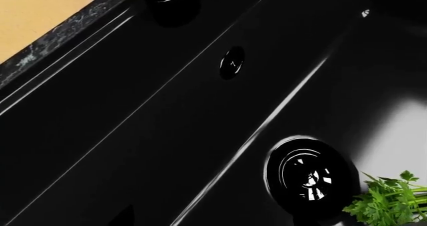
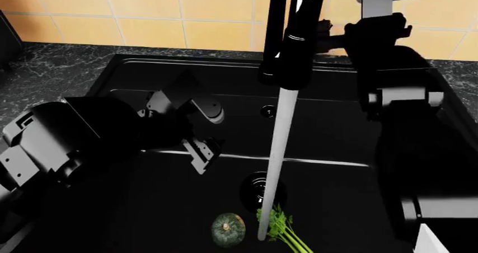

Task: Pick up the fruits and vegetables and place them in the sink. Turn on the sink faucet to wash them. Then turn the sink off and put them in the tray.

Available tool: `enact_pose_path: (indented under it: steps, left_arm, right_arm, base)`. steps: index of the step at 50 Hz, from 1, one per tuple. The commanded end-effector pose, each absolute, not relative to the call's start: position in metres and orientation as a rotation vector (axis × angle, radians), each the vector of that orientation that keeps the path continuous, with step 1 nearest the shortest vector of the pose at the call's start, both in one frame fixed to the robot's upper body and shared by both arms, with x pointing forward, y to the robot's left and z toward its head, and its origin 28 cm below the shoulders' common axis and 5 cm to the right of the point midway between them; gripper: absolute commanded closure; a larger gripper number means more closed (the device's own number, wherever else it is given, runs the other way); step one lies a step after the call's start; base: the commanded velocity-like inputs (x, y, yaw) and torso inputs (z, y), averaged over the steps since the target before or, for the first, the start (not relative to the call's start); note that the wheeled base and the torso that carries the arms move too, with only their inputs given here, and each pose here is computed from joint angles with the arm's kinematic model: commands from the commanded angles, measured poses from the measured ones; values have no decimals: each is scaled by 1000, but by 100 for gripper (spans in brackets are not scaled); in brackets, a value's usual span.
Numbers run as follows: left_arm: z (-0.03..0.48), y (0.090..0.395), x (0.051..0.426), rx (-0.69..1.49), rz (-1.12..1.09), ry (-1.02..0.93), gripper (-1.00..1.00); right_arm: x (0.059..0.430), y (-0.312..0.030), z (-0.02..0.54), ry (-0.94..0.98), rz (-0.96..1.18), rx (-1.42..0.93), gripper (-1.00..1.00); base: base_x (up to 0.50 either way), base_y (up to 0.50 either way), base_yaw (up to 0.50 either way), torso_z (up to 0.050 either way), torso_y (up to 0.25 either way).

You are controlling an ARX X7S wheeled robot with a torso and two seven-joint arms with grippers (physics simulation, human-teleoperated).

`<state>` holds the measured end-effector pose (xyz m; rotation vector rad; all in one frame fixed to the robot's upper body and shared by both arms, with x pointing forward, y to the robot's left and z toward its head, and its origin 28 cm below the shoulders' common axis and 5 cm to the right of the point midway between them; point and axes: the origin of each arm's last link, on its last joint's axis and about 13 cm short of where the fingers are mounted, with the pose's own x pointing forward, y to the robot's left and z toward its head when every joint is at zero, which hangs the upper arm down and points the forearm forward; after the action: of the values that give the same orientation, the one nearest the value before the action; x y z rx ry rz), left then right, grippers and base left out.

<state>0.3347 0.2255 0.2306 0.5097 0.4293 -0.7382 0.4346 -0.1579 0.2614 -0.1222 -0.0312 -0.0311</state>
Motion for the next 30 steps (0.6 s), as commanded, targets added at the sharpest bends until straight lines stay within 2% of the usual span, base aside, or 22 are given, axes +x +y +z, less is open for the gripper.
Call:
enact_pose_path:
  steps: [1, 17, 30]
  left_arm:
    - [230, 225, 335, 509, -740, 430, -100]
    - [232, 225, 333, 506, -746, 428, -100]
    - [232, 224, 333, 509, -749, 429, -100]
  right_arm:
    - [424, -170, 281, -89, -59, -152, -100]
    - [397, -191, 288, -111, -94, -164, -100]
    - [399, -196, 264, -32, -107, -181, -100]
  base:
    - [0, 0, 0, 0, 0]
    - [0, 0, 0, 0, 0]
    - [0, 0, 0, 0, 0]
